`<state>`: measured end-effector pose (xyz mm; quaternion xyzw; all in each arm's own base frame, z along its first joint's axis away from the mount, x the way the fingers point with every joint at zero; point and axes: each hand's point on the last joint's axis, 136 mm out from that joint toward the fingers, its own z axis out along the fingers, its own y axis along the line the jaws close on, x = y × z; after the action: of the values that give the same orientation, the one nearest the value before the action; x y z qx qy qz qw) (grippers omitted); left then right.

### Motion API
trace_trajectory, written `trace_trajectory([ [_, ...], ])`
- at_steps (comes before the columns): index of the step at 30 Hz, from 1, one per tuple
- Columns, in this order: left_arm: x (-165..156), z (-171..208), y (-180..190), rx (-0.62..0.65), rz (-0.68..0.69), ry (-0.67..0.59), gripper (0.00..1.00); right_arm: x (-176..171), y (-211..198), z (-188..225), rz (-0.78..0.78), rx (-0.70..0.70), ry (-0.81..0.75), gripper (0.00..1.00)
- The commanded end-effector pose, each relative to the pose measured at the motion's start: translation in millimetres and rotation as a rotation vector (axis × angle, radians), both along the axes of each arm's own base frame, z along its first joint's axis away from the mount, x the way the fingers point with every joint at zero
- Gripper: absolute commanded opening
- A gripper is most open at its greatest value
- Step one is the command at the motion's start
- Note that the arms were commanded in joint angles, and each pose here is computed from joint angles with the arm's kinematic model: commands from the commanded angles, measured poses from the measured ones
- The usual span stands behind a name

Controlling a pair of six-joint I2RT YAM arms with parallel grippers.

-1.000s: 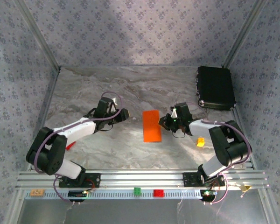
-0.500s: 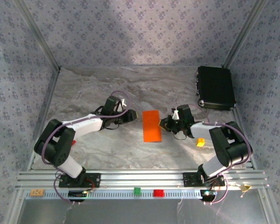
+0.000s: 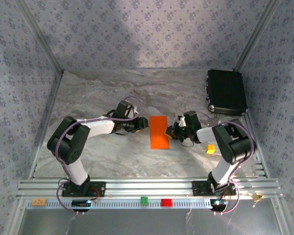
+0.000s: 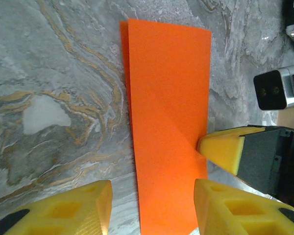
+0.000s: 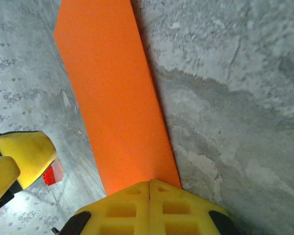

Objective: Fold a paper plane with a square sheet of paper (pick it up from the middle)
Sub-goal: Third fold the triangle at the center of the table.

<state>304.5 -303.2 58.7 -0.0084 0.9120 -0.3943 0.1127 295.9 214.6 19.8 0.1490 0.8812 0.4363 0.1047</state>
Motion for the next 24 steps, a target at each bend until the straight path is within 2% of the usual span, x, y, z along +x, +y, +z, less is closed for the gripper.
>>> trace_trajectory([
  [1,-9,-4,-13,-0.024,-0.052,0.06,0.45,-22,-15,-38,-0.032,-0.07,0.127,0.0],
  [5,-14,-12,-22,-0.027,-0.077,0.103,0.39,-24,-16,-42,-0.042,-0.064,0.144,0.0],
  [10,-16,-23,-20,0.017,-0.077,0.145,0.38,-21,-16,-39,-0.046,-0.073,0.138,0.0],
  [24,-23,-30,-27,0.0,-0.106,0.192,0.3,-19,-17,-38,-0.05,-0.076,0.137,0.0],
])
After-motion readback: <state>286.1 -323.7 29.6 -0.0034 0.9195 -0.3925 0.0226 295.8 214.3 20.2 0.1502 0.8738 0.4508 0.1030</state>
